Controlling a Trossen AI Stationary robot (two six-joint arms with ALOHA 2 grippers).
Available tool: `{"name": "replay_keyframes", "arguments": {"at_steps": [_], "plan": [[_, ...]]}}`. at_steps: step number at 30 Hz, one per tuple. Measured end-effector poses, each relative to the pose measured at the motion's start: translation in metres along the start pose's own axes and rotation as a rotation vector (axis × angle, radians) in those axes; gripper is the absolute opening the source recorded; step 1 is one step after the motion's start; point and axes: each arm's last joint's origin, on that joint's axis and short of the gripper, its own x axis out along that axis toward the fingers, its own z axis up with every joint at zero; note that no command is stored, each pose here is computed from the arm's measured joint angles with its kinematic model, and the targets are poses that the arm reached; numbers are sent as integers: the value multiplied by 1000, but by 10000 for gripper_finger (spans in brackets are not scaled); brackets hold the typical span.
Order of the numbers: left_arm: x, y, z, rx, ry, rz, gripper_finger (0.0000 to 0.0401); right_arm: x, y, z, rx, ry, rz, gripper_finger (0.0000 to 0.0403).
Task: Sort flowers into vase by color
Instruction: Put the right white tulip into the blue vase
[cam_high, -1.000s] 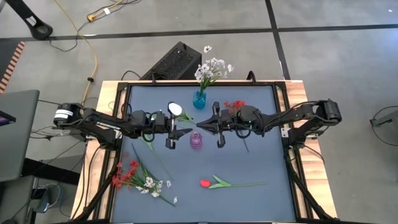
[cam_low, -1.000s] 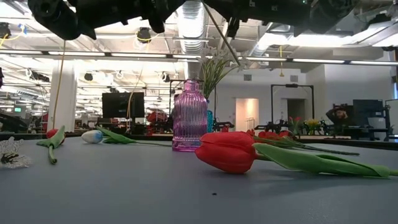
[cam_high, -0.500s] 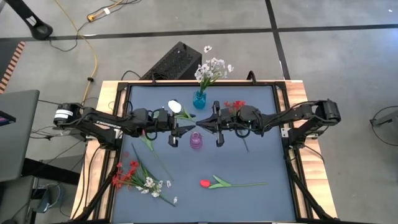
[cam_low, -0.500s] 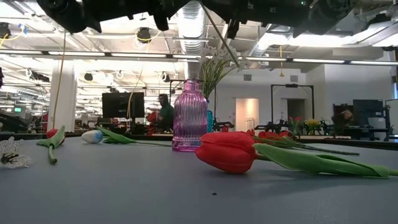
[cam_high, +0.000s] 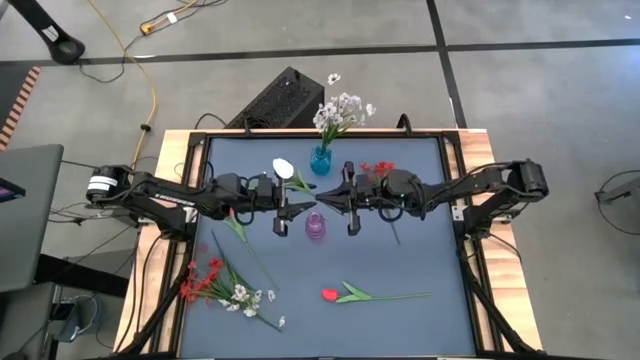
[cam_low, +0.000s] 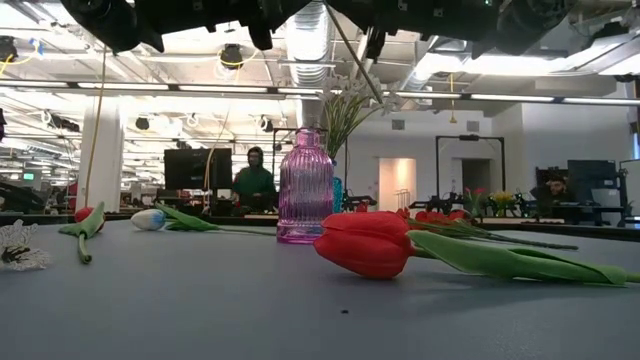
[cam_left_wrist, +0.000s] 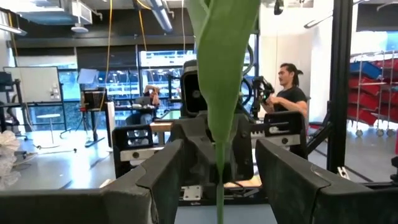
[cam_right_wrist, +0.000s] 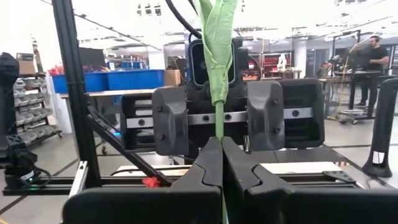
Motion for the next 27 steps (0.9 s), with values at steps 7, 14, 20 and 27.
{"name": "replay_keyframes", "arguments": {"at_steps": [7, 14, 20, 27], "plan": [[0, 0, -1, 4, 12, 0, 190, 0, 0, 0, -40, 4, 1, 20], [0, 0, 0, 16, 3, 0, 190, 0, 0, -3, -41, 27, 0, 20], [0, 0, 0, 16, -2, -6, 187, 0, 0, -2, -48, 25, 0, 20], [0, -1, 0, 36, -3, -27, 120, 0, 0, -2, -49, 25, 1, 20]]}}
